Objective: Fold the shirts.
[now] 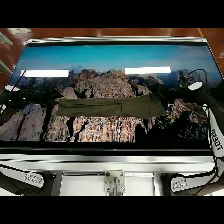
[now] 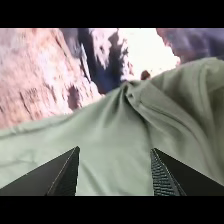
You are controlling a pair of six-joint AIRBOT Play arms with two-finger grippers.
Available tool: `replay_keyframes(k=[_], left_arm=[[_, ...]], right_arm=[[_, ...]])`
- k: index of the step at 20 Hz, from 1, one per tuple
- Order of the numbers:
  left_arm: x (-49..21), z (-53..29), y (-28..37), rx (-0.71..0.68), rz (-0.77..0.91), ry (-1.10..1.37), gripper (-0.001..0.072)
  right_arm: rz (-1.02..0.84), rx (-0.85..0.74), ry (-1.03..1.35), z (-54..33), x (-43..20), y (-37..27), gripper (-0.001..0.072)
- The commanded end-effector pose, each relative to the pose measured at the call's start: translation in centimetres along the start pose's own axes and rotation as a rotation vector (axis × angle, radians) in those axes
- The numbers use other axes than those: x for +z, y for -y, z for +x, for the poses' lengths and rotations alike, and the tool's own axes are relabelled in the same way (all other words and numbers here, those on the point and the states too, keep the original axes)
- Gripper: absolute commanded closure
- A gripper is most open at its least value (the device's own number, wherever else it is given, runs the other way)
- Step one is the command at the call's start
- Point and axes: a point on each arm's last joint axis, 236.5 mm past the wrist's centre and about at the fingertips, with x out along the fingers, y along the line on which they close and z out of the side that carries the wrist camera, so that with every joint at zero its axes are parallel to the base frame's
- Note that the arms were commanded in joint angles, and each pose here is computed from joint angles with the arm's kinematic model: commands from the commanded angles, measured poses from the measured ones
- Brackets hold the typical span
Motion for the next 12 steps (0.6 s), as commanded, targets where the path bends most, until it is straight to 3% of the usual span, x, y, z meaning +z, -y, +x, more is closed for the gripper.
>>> replay_keyframes(k=[1, 2, 3, 12], left_arm=[[0.2, -2.0, 0.8, -0.035, 0.009, -0.037, 0.0116], [0.1, -2.9, 1.4, -0.051, 0.023, -0.057, 0.0117], [-0.1, -3.6, 2.2, -0.066, 0.04, -0.077, 0.0117], [-2.9, -7.8, 9.4, -0.112, 0.272, -0.099, 0.0118]], right_arm=[[-0.142, -0.133, -0.054, -3.4, -0.7, 3.7, 0.0134], [-0.12, -0.19, -0.087, -4.6, -1.3, 5.7, 0.006], [-0.081, -0.22, -0.124, -5.3, -2.0, 7.1, 0.0043], [0.141, 0.0, -0.236, 0.8, -4.5, 6.5, 0.0043]])
